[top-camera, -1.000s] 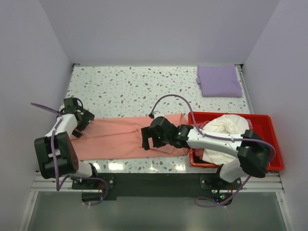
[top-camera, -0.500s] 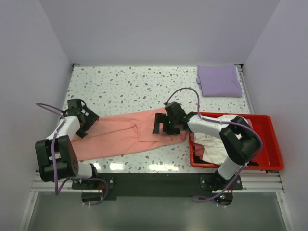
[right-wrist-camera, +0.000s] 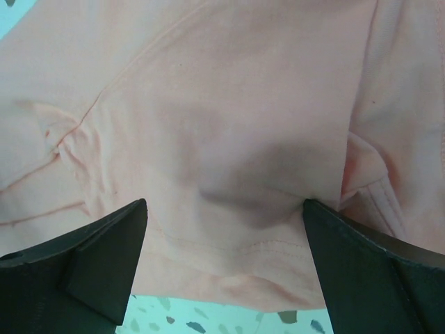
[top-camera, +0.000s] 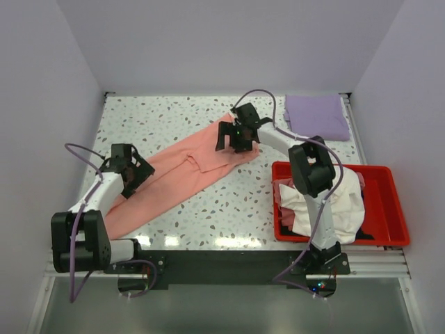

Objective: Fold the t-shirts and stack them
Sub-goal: Fold the tshirt

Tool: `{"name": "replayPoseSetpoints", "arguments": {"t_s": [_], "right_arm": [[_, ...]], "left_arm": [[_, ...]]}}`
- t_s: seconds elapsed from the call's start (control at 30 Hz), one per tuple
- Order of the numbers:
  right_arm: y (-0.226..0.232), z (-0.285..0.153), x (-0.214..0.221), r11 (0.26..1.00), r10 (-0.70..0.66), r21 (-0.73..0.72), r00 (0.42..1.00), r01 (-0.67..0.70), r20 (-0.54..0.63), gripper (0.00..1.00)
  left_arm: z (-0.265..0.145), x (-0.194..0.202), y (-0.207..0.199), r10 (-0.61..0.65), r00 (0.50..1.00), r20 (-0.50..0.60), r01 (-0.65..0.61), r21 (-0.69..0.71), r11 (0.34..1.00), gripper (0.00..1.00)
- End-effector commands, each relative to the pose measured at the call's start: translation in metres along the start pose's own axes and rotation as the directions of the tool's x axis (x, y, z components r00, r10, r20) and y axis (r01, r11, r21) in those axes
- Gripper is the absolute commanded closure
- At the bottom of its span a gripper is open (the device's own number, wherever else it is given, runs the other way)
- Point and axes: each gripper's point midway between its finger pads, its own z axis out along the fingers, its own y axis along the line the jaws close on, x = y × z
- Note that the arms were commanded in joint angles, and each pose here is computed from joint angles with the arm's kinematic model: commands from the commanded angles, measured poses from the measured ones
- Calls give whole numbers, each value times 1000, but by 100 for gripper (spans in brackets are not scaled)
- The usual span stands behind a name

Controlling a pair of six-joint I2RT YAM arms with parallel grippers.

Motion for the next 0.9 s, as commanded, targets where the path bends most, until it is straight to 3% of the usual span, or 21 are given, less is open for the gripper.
{"name": "replayPoseSetpoints", "arguments": {"t_s": [0.0, 0.23, 0.47, 0.87], "right_arm": [[-58, 43, 36, 993, 9, 121, 981, 15, -195, 1], [-55, 82, -1, 993, -37, 99, 980, 58, -197, 1], [-29, 80, -48, 999, -48, -16, 997, 47, -64, 1], [-33, 107, -31, 999, -8, -47, 993, 3, -119, 1]], "left_arm": [[-5, -2, 0, -3, 1000, 27, 3, -13, 1000, 0], [-9, 15, -15, 59, 998, 17, -59, 17, 998, 0], [-4, 66, 2, 187, 979, -76, -190, -36, 981, 0], [-20, 170, 9, 304, 919, -249, -296, 71, 953, 0]]}}
